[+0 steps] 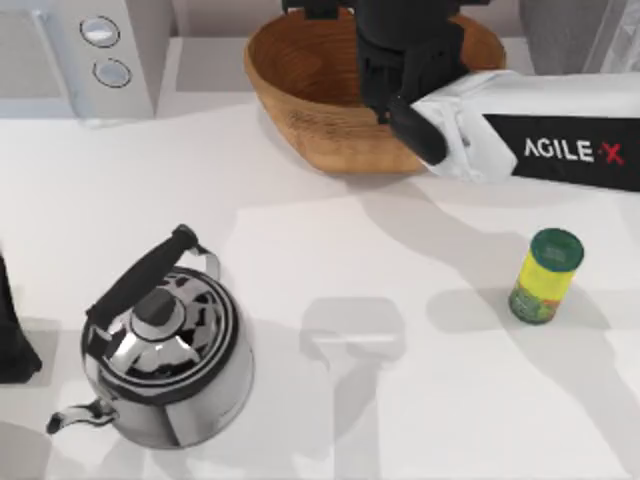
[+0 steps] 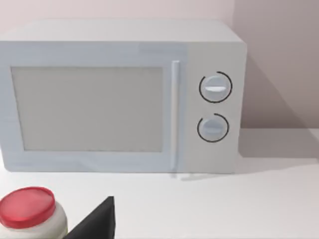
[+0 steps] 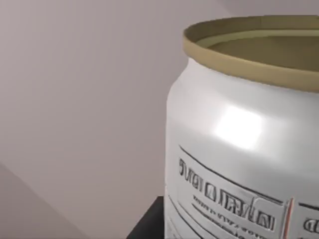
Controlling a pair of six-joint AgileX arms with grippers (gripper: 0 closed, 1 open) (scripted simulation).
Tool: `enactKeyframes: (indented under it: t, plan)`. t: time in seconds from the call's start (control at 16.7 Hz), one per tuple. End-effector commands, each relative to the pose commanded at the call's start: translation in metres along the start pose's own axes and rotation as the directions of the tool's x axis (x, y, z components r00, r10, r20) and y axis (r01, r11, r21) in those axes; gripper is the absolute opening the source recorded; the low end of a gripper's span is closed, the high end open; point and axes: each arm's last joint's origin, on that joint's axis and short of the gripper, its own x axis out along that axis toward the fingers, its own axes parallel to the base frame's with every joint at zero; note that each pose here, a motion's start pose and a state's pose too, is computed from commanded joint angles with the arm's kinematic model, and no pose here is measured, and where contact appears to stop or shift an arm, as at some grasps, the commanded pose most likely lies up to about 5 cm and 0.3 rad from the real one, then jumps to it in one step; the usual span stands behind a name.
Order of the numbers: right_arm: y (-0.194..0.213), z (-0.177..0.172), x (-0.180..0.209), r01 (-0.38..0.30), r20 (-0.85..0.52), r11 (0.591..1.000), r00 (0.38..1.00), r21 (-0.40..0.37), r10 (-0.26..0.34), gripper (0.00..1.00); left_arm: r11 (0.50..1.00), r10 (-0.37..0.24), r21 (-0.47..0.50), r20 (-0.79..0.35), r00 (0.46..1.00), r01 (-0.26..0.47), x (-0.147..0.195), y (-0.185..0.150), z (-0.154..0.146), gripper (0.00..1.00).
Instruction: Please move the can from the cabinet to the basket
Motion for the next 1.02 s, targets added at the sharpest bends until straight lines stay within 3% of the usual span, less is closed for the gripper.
enactKeyframes:
  t: [0.06, 0.84, 1.02]
  plan:
    - [0.0000, 0.0000, 0.0000, 0.000, 0.000, 1.000, 1.000, 0.000, 0.000, 0.00, 1.000, 0.000, 0.000, 0.000, 1.000, 0.000, 0.0000, 0.0000, 0.0000, 1.00]
    - [0.0000, 0.0000, 0.0000, 0.000, 0.000, 1.000, 1.000, 0.000, 0.000, 0.98, 1.000, 0.000, 0.000, 0.000, 1.000, 0.000, 0.0000, 0.0000, 0.0000, 1.00]
    - [0.0000, 0.0000, 0.0000, 0.000, 0.000, 1.000, 1.000, 0.000, 0.000, 1.00, 1.000, 0.000, 0.000, 0.000, 1.000, 0.000, 0.0000, 0.0000, 0.0000, 1.00]
